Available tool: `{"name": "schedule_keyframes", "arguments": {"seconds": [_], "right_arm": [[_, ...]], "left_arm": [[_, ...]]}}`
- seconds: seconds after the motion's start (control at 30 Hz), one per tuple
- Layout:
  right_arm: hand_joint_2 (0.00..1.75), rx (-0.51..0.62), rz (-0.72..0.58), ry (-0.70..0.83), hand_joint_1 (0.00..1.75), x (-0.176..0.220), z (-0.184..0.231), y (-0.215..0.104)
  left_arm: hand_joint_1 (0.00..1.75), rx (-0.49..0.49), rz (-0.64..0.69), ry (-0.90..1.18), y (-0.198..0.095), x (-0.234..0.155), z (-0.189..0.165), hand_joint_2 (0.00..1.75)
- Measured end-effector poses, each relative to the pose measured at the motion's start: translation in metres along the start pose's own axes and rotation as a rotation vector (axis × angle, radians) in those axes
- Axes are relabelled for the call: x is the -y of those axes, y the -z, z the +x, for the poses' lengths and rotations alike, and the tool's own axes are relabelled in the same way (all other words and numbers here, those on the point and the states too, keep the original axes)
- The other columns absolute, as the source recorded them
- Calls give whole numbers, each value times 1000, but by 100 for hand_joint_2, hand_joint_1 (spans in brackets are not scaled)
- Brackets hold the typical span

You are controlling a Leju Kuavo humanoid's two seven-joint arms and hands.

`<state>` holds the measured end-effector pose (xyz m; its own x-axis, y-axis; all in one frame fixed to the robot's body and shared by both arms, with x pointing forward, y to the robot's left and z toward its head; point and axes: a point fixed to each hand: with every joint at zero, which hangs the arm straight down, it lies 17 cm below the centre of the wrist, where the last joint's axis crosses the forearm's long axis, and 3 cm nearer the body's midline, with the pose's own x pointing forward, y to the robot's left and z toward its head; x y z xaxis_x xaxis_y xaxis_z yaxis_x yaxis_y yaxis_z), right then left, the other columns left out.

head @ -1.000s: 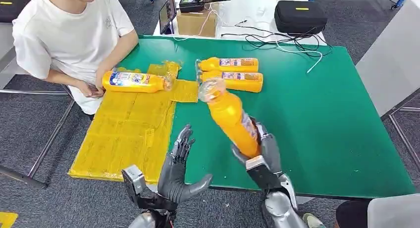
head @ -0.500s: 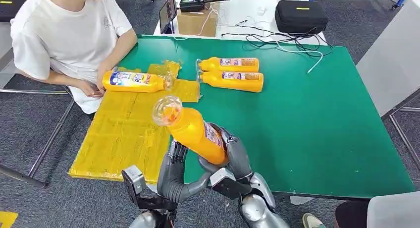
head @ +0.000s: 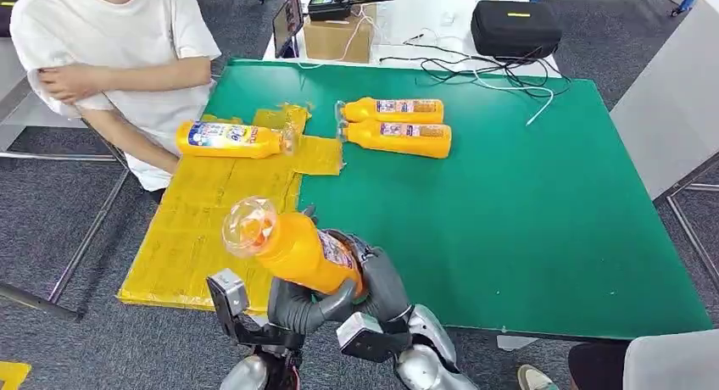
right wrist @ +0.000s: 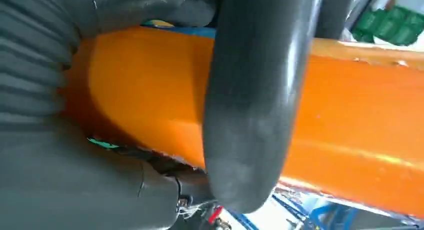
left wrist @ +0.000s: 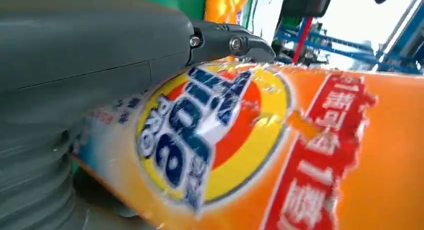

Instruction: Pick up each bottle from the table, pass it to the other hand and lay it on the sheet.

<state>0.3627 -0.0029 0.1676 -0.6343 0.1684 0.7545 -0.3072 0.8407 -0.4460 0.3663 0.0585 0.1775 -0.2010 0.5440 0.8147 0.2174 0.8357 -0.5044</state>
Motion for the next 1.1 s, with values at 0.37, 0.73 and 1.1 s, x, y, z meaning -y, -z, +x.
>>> {"name": "schedule_keyframes", "arguments": {"seconds": [0.37,0.73,1.1], "right_arm": [[175,50,123,-33,175,-33,11,2],[175,70,189,-82,0,-42,5,-1],[0,61,45,-71,0,-7,8,3]], "left_arm": [[175,0,49,-182,-4,-16,18,175],[175,-10,7,-359,-3,-26,28,175],[175,3,-30,-424,-4,-24,36,175]]}}
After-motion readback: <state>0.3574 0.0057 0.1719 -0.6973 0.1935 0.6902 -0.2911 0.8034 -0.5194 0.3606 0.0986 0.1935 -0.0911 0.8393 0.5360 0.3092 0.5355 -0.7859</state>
